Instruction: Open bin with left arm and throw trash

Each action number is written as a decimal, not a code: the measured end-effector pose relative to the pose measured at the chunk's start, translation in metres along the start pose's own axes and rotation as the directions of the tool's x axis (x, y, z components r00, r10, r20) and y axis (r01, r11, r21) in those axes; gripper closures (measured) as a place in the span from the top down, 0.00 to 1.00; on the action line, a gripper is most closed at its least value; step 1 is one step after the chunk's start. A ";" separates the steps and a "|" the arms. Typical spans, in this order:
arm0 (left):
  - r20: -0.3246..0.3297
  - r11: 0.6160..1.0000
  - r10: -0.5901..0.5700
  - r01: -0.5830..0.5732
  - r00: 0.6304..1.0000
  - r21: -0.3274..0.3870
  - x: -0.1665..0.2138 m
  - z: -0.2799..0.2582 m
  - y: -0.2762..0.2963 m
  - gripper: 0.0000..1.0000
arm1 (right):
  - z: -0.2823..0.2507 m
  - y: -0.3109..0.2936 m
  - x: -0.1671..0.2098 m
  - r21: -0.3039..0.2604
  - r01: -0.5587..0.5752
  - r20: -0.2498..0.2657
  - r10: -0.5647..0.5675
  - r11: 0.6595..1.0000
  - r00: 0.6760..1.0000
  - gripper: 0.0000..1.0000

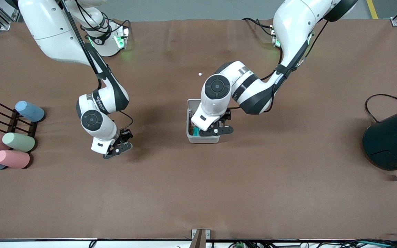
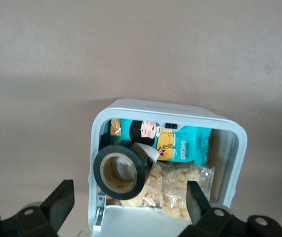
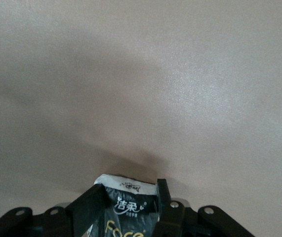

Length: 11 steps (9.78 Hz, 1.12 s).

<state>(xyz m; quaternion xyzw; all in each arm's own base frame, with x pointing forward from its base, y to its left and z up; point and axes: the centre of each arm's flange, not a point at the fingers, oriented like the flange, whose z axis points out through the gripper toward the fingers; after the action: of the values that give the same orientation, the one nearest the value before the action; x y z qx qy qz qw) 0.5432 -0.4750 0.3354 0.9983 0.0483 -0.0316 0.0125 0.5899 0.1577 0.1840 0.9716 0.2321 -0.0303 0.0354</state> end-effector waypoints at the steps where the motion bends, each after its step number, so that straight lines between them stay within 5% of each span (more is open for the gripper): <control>1: -0.018 1.000 0.020 -0.020 1.000 0.020 0.011 -0.012 -0.012 1.00 | 0.000 0.000 0.000 0.000 0.000 0.000 0.000 1.000 1.000 0.43; 2: -0.023 0.998 0.050 -0.049 0.998 0.045 0.028 -0.031 -0.036 1.00 | 0.000 0.000 0.000 0.000 0.000 -0.001 0.000 1.000 1.000 0.30; 5: 0.016 0.981 0.161 -0.162 0.987 0.104 0.073 -0.127 -0.153 1.00 | -0.001 0.002 0.000 -0.001 -0.004 -0.002 0.004 1.000 1.000 0.18; 8: 0.090 0.981 0.187 -0.191 0.978 0.041 0.081 -0.204 -0.276 1.00 | -0.009 0.002 0.006 -0.002 -0.005 -0.006 0.005 1.000 1.000 0.14; 11: 0.080 0.983 0.173 -0.177 0.982 0.045 0.047 -0.246 -0.313 1.00 | -0.047 0.001 0.029 0.046 -0.052 0.014 0.052 0.998 0.999 0.14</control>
<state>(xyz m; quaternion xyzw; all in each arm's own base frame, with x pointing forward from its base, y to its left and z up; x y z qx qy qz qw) 0.5743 -0.1527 0.5711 0.9967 -0.0408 -0.0696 -0.0086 0.6178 0.1740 0.2286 0.9776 0.2058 -0.0408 0.0150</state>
